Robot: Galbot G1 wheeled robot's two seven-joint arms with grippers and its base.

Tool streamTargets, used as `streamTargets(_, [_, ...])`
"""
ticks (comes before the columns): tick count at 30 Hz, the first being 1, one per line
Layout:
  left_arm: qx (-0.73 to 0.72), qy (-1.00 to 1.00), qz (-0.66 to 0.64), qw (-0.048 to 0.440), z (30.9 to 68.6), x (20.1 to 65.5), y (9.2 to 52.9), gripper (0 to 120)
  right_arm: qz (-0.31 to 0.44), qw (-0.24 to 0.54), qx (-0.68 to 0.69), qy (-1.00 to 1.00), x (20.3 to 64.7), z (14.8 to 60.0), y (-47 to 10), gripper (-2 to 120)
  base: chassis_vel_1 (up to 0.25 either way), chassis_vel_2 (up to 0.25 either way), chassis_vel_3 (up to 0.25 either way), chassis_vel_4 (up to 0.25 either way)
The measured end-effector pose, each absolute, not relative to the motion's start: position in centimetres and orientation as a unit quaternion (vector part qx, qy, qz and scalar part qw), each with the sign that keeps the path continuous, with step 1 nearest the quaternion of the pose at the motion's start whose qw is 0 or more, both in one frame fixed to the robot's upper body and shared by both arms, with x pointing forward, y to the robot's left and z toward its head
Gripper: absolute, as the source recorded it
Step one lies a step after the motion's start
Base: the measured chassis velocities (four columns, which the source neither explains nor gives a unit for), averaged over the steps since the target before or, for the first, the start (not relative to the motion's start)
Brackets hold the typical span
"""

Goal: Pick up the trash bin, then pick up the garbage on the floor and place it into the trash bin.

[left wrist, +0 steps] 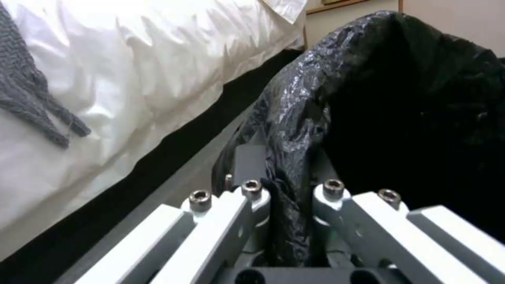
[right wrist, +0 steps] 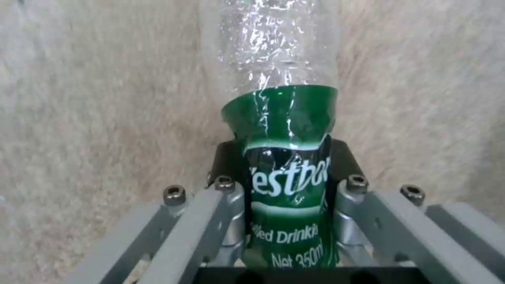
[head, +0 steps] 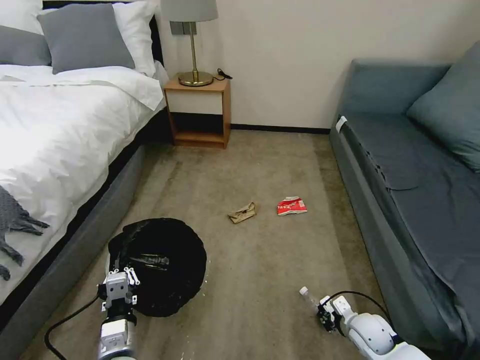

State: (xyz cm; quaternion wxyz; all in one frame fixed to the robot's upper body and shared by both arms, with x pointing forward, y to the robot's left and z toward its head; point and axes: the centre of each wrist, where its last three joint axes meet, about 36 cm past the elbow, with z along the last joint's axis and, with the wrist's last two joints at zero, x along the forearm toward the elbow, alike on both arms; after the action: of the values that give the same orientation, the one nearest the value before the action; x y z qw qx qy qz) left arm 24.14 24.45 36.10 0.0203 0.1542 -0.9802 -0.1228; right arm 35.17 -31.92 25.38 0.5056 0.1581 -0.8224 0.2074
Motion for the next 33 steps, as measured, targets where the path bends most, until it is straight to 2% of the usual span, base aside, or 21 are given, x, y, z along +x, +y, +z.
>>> streamTargets(11, [0.152,-0.98,-0.128,0.029,36.6,22.3,23.8,4,0.185,0.436,0.156,-0.867,40.7,31.2,-32.0,19,0.0,0.0,0.0,0.0])
streamTargets(19, [0.163,-0.978,-0.126,0.029,36.6,21.8,23.7,4,0.119,0.328,0.179,-0.92,45.9,38.3,-31.3,19,0.0,0.0,0.0,0.0])
streamTargets(23, [0.163,-0.978,-0.124,0.025,37.0,21.7,23.4,4,0.095,0.29,0.186,-0.934,47.0,39.5,-30.7,19,0.0,0.0,0.0,0.0])
streamTargets(26, [0.163,-0.979,-0.122,0.019,37.5,21.7,23.0,4,0.055,0.227,0.202,-0.951,48.2,41.4,-28.9,19,0.0,0.0,0.0,0.0])
streamTargets(31, [0.165,-0.979,-0.12,0.015,37.4,21.9,22.9,4,0.019,0.181,0.233,-0.955,48.1,43.2,-26.4,19,0.0,0.0,0.0,0.0])
streamTargets(33, [0.165,-0.979,-0.117,0.014,37.2,22.1,22.7,4,-0.02,0.159,0.261,-0.952,47.4,44.6,-24.2,19,0.0,0.0,0.0,0.0])
